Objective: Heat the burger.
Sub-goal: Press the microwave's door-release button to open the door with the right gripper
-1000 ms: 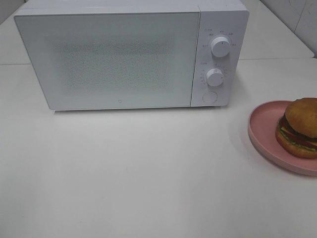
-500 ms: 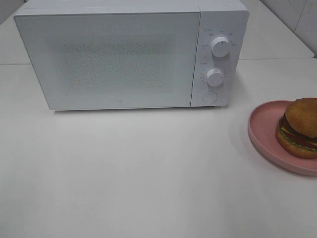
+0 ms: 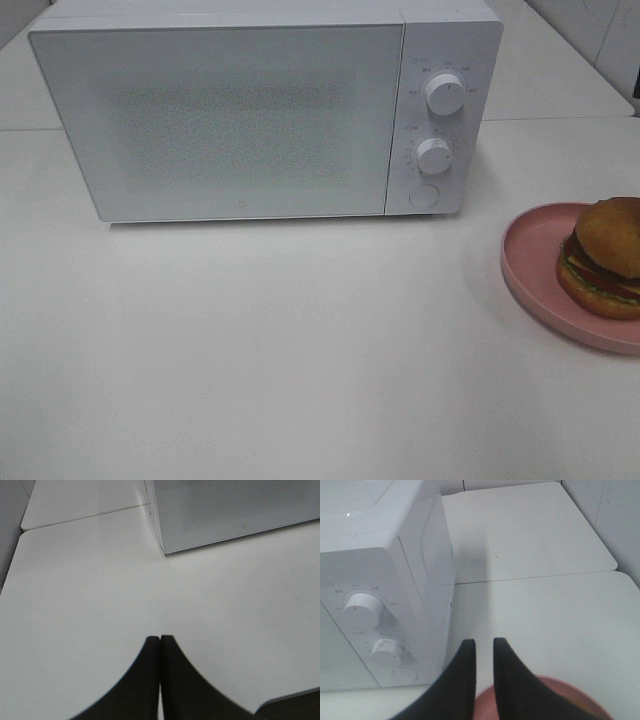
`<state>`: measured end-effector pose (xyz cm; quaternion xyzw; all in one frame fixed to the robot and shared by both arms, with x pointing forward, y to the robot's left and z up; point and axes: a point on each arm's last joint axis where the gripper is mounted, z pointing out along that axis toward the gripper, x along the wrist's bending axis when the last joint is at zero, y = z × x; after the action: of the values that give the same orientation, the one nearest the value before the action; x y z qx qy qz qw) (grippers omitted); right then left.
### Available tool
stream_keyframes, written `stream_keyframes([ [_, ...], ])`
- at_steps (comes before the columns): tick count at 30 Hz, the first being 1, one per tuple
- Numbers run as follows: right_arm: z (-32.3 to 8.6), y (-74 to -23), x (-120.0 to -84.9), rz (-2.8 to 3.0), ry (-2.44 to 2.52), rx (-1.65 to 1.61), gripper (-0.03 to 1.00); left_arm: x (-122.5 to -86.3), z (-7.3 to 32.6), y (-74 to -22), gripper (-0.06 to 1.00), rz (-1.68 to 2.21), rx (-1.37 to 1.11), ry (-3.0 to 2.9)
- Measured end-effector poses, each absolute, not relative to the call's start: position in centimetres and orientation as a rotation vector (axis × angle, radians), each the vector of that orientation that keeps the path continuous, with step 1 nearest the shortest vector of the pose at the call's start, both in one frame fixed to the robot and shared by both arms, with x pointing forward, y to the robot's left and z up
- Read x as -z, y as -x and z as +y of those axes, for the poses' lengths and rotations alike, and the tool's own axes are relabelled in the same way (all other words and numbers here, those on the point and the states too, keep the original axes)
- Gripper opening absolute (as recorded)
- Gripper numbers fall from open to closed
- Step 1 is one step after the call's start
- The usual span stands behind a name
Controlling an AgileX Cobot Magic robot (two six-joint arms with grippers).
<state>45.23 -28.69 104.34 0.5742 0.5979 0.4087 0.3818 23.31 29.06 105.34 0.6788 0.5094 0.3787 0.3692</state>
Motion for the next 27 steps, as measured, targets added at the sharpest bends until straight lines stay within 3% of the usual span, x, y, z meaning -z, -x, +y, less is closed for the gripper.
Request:
stream_keyframes([
  [5,-28.6,-47.1,-103.4,1.479,-1.449,-1.082,0.04,-105.3,29.1,-23.3,0.00,1.307,-0.972,-1.742],
  [16,-27.8,-49.9,-101.5,1.438,-1.364,-1.160,0.03,-105.3,29.1,-23.3,0.00,1.307,-0.972,-1.742],
  [27,-19.7,-49.8,-97.5,1.792,-1.205,-1.255,0.02,-105.3,29.1,-23.3,0.00,1.307,-0.972,-1.742],
])
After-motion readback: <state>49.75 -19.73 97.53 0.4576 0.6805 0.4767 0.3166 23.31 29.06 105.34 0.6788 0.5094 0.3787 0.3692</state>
